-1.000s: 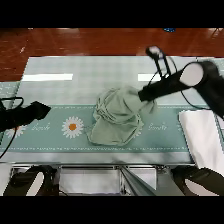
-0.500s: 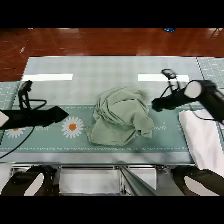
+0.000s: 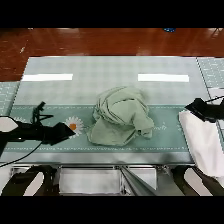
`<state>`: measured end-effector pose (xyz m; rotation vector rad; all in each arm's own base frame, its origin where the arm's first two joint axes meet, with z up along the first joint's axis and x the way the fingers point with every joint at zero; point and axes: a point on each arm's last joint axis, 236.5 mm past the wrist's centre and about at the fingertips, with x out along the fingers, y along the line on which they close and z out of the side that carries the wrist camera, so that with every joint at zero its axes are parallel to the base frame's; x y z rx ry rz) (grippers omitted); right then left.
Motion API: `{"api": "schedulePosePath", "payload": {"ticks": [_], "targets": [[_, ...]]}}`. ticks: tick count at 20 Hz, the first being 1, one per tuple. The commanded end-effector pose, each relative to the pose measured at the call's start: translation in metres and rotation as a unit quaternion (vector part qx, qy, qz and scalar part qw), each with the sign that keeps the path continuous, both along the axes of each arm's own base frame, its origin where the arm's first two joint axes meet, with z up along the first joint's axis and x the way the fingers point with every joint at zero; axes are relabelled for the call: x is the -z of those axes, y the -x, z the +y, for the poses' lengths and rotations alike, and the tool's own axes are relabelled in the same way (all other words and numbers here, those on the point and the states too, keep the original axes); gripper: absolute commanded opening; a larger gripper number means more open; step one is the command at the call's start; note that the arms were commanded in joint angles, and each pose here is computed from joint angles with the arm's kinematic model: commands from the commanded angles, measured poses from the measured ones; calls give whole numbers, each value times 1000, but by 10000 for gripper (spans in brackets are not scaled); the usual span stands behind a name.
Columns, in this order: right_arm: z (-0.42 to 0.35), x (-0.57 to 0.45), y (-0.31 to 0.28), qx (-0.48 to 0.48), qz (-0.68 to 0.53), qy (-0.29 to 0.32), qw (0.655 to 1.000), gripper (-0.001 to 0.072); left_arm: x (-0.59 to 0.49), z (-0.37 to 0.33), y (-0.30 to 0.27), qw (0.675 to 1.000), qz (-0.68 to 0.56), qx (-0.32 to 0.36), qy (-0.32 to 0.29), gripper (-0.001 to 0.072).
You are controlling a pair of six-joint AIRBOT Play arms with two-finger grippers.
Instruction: Fold the shirts.
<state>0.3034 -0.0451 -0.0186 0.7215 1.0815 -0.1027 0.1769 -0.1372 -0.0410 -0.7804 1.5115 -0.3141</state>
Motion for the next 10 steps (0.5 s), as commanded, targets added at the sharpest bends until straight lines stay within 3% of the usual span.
{"api": "schedulePosePath", "payload": {"ticks": [1,10], "targets": [[22,-8,-9,28,-59,-94,993,405,20,-32,12,996,38,-34,74,508],[29,-7,-3,10,-50,-100,994,405,72,-86,-4,998,49,-25,41,508]]}}
